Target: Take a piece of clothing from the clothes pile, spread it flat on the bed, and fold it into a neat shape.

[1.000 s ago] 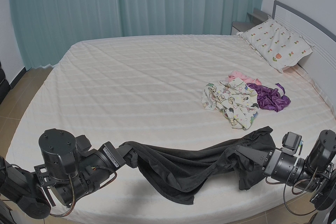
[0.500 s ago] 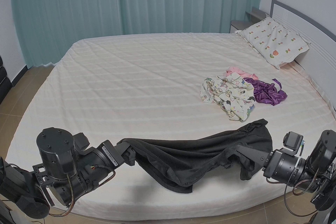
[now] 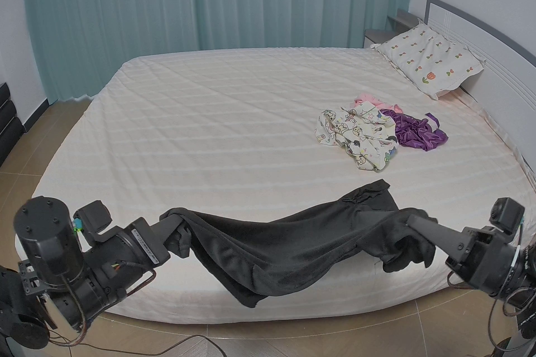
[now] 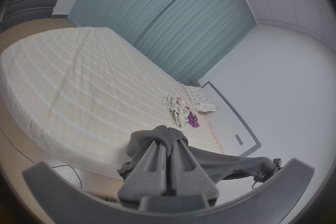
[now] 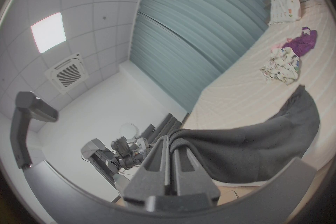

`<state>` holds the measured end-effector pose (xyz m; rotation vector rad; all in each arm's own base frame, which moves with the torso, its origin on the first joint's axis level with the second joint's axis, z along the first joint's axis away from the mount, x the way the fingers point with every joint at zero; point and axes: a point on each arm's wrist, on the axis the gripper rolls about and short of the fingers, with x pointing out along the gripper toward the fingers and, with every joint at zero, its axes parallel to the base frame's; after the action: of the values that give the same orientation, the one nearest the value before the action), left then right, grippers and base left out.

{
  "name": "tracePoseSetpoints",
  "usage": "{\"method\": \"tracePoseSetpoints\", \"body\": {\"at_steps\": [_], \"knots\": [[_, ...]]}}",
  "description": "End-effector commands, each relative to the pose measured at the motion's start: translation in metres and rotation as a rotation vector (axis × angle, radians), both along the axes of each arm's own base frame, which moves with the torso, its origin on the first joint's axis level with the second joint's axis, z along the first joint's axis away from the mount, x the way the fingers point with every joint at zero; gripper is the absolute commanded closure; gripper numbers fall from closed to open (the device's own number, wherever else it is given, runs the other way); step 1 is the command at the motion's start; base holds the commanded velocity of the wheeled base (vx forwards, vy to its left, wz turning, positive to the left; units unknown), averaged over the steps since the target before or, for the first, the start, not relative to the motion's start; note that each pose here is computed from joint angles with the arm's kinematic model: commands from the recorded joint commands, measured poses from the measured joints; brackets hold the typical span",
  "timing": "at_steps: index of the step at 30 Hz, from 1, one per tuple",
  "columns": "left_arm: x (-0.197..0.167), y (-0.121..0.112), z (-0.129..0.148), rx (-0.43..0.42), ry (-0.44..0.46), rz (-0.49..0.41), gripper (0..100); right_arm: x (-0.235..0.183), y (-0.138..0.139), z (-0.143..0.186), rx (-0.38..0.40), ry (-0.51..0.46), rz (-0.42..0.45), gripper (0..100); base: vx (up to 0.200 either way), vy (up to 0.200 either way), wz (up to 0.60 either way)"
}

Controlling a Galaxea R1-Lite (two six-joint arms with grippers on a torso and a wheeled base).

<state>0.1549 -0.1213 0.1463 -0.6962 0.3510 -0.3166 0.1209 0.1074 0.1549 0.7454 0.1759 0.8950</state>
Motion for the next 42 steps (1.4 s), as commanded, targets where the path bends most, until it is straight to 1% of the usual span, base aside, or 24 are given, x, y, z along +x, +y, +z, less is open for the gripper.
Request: {"method": "tracePoseSetpoints", "body": {"at_steps": [1,4,6,9,10,12,14,16,19,20,24,26,27,28,29,31,32,33,36,37,38,40,41,42], "knots": [[-0.025,0.021,0.047,-0.083,-0.151,-0.004,100,-0.028,-0.017,0.047,0.146,-0.175,0.037,100,0.0,0.0,0.0],[-0.036,0.03,0.072,-0.118,-0.195,-0.004,100,-0.04,-0.028,0.076,0.2,-0.237,0.037,100,0.0,0.0,0.0],[-0.041,0.034,0.088,-0.13,-0.208,-0.007,100,-0.044,-0.032,0.09,0.209,-0.243,0.036,100,0.0,0.0,0.0],[-0.043,0.038,0.106,-0.134,-0.214,0.005,100,-0.042,-0.032,0.112,0.25,-0.262,0.023,100,0.0,0.0,0.0],[-0.043,0.039,0.113,-0.146,-0.228,0.01,100,-0.041,-0.034,0.122,0.276,-0.275,0.012,100,0.0,0.0,0.0],[-0.045,0.042,0.123,-0.167,-0.257,0.025,100,-0.038,-0.038,0.147,0.314,-0.327,-0.009,100,0.0,0.0,0.0],[-0.043,0.044,0.126,-0.17,-0.267,0.045,100,-0.027,-0.035,0.16,0.287,-0.319,-0.034,100,0.0,0.0,0.0],[-0.04,0.046,0.129,-0.17,-0.274,0.072,100,-0.011,-0.035,0.172,0.241,-0.279,-0.074,100,0.0,0.0,0.0],[-0.03,0.049,0.131,-0.16,-0.274,0.122,100,0.013,-0.031,0.186,0.219,-0.216,-0.09,100,0.0,0.0,0.0],[-0.028,0.049,0.131,-0.157,-0.27,0.127,100,0.018,-0.03,0.186,0.213,-0.205,-0.093,100,0.0,0.0,0.0],[-0.003,0.04,0.111,-0.092,-0.178,0.154,100,0.069,-0.017,0.162,0.119,-0.113,-0.15,100,0.0,0.0,0.0],[-0.001,0.039,0.107,-0.087,-0.162,0.154,100,0.075,-0.015,0.159,0.106,-0.105,-0.155,100,0.0,0.0,0.0],[0.009,0.034,0.092,-0.06,-0.101,0.152,100,0.1,-0.009,0.145,0.068,-0.075,-0.177,100,0.0,0.0,0.0],[0.01,0.033,0.091,-0.056,-0.094,0.149,100,0.103,-0.009,0.144,0.066,-0.075,-0.181,100,0.0,0.0,0.0],[0.015,0.031,0.082,-0.04,-0.061,0.136,100,0.119,-0.005,0.136,0.06,-0.071,-0.191,100,0.0,0.0,0.0],[0.02,0.031,0.072,-0.022,-0.022,0.123,100,0.134,0.0,0.128,0.059,-0.074,-0.194,100,0.0,0.0,0.0],[0.02,0.031,0.072,-0.022,-0.022,0.123,100,0.134,0.0,0.128,0.059,-0.074,-0.194,100,0.0,0.0,0.0],[0.024,0.03,0.063,-0.008,0.013,0.121,100,0.147,0.005,0.121,0.047,-0.078,-0.199,100,0.0,0.0,0.0],[0.028,0.03,0.054,-0.037,0.063,0.137,100,0.161,0.012,0.114,0.01,-0.09,-0.205,100,0.0,0.0,0.0],[0.03,0.029,0.052,-0.066,0.085,0.147,100,0.167,0.014,0.111,0.0,-0.089,-0.208,100,0.0,0.0,0.0],[0.032,0.028,0.05,-0.082,0.097,0.153,100,0.17,0.016,0.109,-0.002,-0.088,-0.208,100,0.0,0.0,0.0],[0.032,0.028,0.05,-0.084,0.1,0.154,100,0.171,0.016,0.11,-0.002,-0.089,-0.207,100,0.0,0.0,0.0],[0.036,0.027,0.044,-0.106,0.135,0.165,100,0.181,0.021,0.106,-0.004,-0.086,-0.207,100,0.0,0.0,0.0],[0.037,0.027,0.042,-0.106,0.144,0.168,100,0.184,0.023,0.104,-0.007,-0.084,-0.206,100,0.0,0.0,0.0]]}}
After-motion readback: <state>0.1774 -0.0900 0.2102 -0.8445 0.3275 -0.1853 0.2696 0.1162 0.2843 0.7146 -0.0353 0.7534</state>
